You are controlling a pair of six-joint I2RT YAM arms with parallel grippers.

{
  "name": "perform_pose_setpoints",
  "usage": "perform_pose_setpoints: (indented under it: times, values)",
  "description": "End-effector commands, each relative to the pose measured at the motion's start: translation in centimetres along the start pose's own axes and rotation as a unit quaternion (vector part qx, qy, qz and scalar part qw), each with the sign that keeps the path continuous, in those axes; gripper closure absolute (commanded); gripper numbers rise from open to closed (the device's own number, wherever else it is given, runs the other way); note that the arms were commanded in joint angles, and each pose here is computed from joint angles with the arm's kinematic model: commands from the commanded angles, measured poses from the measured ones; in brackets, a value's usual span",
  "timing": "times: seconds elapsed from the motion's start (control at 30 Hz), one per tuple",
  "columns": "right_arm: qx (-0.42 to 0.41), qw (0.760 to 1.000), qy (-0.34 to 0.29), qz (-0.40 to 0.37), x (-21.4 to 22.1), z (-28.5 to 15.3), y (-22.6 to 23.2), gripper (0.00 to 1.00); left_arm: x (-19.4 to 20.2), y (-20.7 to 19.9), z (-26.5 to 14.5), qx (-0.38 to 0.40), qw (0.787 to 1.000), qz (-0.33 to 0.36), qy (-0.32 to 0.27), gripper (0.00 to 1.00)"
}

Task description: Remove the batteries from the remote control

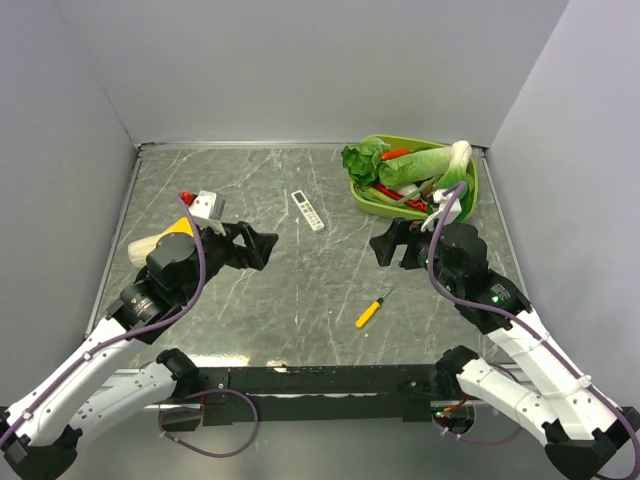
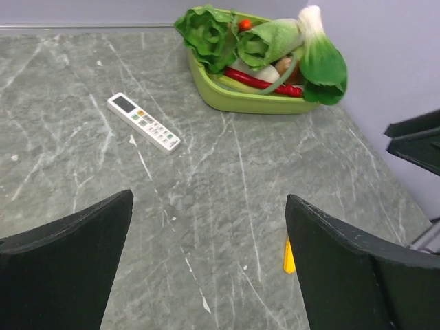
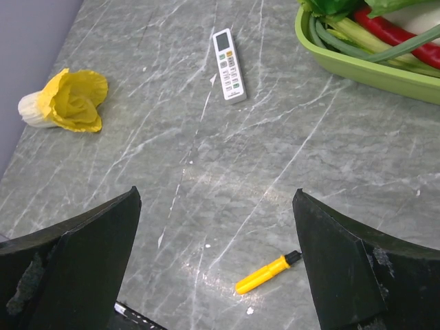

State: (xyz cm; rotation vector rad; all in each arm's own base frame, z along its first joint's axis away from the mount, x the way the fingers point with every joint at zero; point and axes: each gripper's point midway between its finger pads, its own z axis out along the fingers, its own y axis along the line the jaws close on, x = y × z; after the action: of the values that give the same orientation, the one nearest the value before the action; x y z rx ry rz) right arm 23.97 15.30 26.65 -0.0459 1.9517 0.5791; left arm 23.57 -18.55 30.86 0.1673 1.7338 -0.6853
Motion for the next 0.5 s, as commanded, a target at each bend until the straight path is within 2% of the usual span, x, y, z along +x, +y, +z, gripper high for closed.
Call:
perform_pose_setpoints:
  times: [0.0,0.13,0.3,0.43,0.47]
  values:
    - [-0.009,1.000,-0.015,0.003,-0.8,-0.4,0.5,0.00,-1.0,1.1,0.6,-0.039,0.999,-0.014,-0.027,0.03]
    - [-0.007,1.000,-0.020,0.001,-0.3,-0.7,0.0,0.00,-1.5,4.8,1.9,-0.157,0.985,-0.055,-0.045,0.03]
    - [0.023,0.999,-0.025,-0.002,0.2,-1.5,-1.5,0.00,-1.6,7.9,5.6,-0.277,0.957,-0.084,0.024,0.03]
    - [0.017,1.000,-0.025,0.005,0.7,-2.2,-1.6,0.00,-0.8,8.4,10.1,-0.318,0.939,-0.118,0.057,0.01]
    - [0.008,1.000,-0.023,0.005,0.8,-2.4,-1.3,0.00,0.1,8.8,11.8,-0.333,0.932,-0.132,0.062,0.06]
